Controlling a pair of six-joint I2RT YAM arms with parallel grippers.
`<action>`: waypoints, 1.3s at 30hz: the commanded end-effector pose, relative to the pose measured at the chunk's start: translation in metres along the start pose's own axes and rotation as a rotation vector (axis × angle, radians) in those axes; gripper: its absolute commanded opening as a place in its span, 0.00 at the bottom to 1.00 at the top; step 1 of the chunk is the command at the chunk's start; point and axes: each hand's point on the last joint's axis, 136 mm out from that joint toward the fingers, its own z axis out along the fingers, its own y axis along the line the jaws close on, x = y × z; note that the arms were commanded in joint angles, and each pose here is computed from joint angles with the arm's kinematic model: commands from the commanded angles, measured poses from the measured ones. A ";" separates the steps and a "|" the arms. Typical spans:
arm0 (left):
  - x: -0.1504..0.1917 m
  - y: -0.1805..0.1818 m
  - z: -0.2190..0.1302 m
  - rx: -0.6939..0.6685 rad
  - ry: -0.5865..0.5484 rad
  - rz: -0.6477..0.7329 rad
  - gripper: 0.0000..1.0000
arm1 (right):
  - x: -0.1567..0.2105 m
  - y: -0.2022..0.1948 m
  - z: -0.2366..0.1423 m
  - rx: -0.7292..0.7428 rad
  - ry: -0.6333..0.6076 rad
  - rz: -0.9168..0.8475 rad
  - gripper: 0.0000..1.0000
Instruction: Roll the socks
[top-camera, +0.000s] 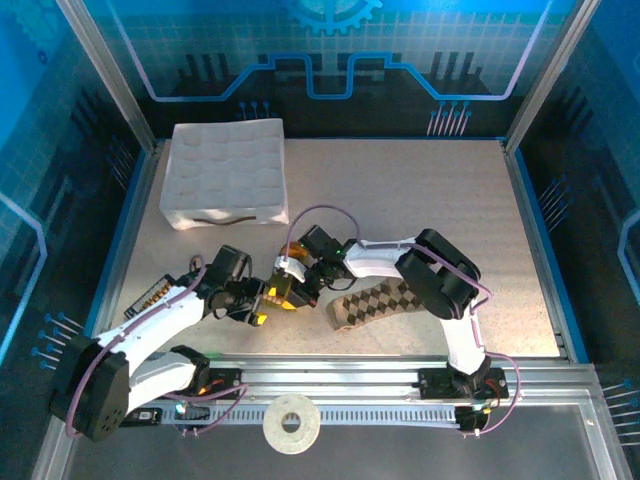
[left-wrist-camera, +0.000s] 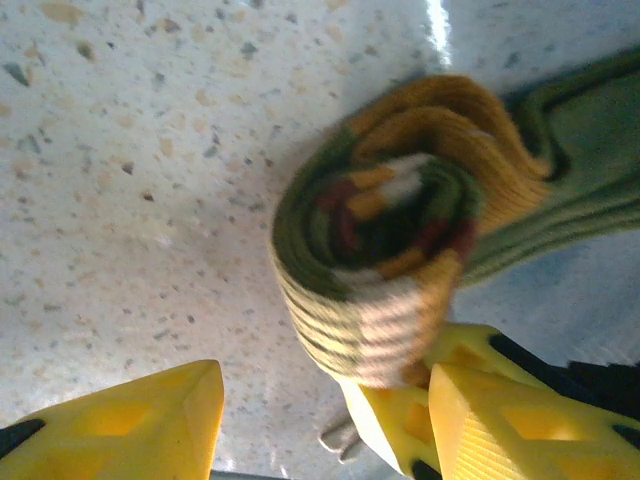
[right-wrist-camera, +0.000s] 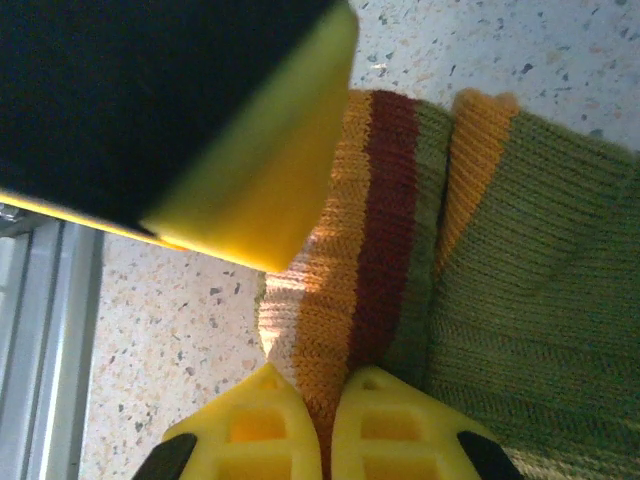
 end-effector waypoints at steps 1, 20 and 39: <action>-0.003 0.008 0.013 -0.031 0.005 0.037 0.54 | 0.088 0.001 0.017 -0.024 0.262 0.235 0.00; -0.012 0.064 0.020 -0.376 -0.057 -0.040 0.22 | -0.009 0.021 -0.061 0.691 -0.074 -0.516 0.59; -0.002 0.034 0.018 -0.322 -0.013 -0.042 0.27 | 0.009 -0.010 0.006 0.846 0.232 -0.679 0.30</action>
